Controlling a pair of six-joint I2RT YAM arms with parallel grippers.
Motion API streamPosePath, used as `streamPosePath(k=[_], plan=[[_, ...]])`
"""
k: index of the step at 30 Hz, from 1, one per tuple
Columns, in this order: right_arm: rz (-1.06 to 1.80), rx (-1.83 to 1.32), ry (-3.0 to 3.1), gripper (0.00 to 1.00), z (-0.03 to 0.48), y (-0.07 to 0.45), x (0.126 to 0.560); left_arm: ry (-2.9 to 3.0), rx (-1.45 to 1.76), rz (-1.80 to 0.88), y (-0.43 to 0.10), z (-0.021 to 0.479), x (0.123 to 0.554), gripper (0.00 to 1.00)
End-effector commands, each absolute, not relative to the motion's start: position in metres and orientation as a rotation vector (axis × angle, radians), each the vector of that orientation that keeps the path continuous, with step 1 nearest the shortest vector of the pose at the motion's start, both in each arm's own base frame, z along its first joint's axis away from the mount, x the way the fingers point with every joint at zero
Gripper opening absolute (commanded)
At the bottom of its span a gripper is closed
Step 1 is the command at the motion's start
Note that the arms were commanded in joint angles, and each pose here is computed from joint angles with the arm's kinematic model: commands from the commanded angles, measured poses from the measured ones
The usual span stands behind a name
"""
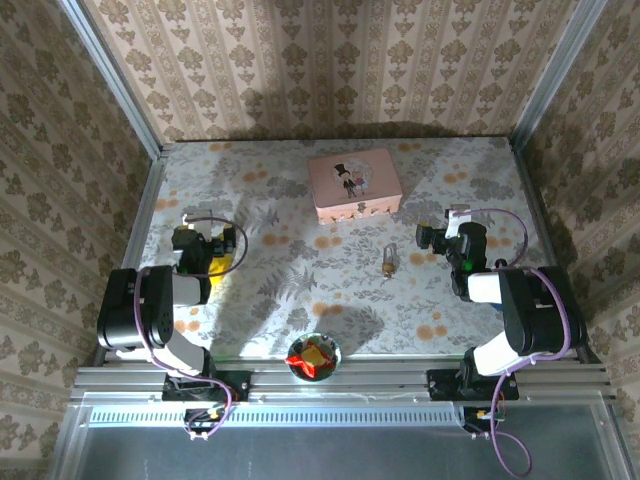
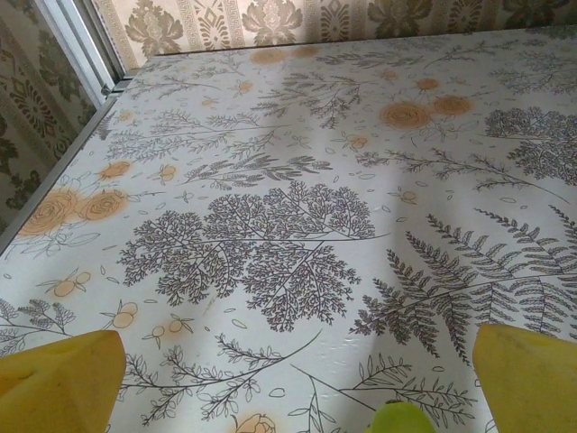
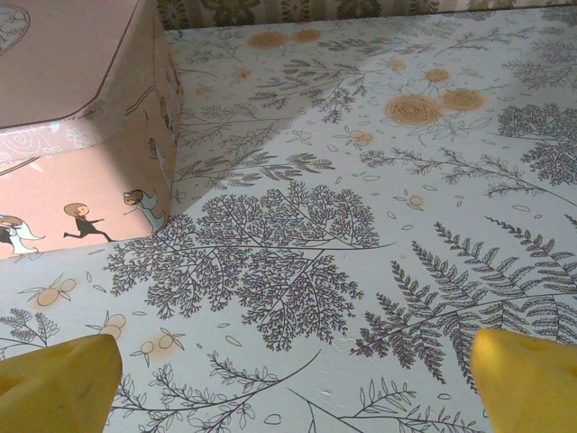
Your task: Unlock a padlock with a key
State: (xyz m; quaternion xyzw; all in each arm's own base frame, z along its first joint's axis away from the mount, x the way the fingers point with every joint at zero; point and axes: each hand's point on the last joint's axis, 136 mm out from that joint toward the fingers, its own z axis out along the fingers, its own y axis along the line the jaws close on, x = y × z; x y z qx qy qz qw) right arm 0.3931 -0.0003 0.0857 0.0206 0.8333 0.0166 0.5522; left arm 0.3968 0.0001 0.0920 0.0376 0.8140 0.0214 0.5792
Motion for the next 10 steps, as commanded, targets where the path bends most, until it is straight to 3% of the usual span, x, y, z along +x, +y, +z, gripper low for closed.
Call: streamPosePath(k=[1,10], plan=[[0.039,0.020,1.929,1.00,0.0972,0.0012,0.4003,1.896,0.134,0.036,-0.0075,0.0967,0.4011,1.00],[0.039,0.020,1.928,1.00,0.0974,0.0012,0.4004,1.896,0.125,0.043,-0.0059,0.0969,0.4014,1.00]])
